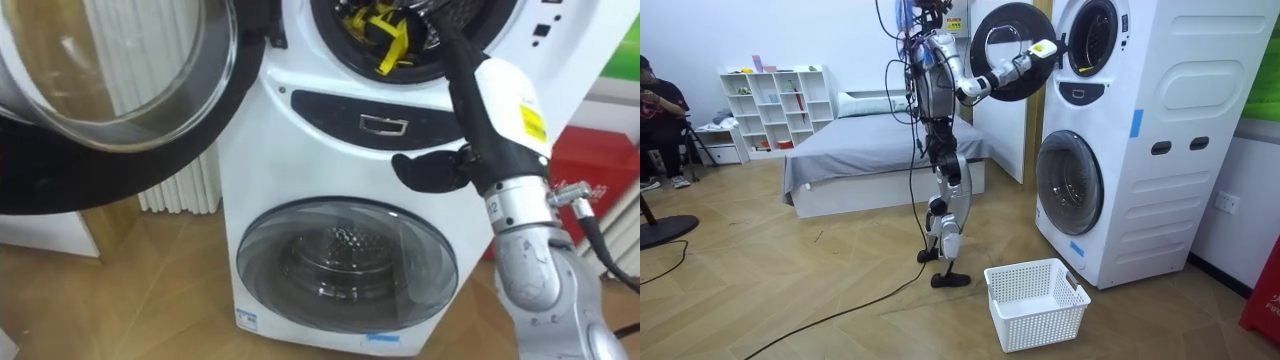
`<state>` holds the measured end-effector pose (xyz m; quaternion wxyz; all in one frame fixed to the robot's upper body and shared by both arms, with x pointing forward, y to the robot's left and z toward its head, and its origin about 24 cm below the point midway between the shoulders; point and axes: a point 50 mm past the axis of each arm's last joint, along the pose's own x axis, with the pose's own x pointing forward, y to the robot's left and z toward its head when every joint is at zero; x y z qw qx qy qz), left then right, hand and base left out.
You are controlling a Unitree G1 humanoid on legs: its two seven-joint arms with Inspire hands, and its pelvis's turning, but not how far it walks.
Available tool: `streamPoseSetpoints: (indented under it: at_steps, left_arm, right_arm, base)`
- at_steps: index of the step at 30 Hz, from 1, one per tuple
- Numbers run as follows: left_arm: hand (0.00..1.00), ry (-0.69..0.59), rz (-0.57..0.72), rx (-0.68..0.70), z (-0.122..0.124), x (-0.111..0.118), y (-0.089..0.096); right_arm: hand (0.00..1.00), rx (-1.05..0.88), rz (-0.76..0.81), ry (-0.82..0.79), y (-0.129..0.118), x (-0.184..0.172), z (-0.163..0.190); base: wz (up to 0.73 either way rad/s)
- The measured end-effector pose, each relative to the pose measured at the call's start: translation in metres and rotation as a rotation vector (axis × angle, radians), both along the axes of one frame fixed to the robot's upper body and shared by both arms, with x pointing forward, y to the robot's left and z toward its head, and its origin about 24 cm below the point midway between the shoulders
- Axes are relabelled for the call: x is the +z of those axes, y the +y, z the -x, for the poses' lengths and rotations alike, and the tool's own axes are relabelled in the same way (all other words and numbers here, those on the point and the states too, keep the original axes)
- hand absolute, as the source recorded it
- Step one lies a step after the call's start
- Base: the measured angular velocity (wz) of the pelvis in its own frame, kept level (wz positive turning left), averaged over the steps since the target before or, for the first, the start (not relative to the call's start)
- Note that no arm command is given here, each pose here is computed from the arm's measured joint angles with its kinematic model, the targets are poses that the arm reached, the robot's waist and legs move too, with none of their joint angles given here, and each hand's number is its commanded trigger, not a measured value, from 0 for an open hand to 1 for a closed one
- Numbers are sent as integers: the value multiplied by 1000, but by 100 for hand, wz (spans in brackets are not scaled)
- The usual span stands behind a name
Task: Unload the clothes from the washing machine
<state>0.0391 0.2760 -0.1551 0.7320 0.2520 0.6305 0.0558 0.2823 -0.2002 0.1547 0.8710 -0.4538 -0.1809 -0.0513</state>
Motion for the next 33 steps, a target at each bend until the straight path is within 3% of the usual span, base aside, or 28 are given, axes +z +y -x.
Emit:
streamPoseSetpoints:
  at_steps: [12,17,24,28,33]
  left_arm:
    - [0,10,-9,-3,1,3,8]
    - [0,18,-26,-26,1,4,12]
    - [0,90,-35,-17,29,4,15]
    - [0,98,-8,-67,30,3,10]
    - [0,117,-31,-81,38,7,18]
  right_arm:
    - [0,-40,-18,68,-4,-12,-20]
    - [0,-75,-2,173,-11,-36,-26]
    - [0,-114,11,151,-15,-44,-27]
    - [0,-140,14,138,-22,-41,-30]
    - [0,-139,19,120,-21,-36,-33]
  base:
    - [6]
    - [11]
    - [5]
    - [28]
    - [-37]
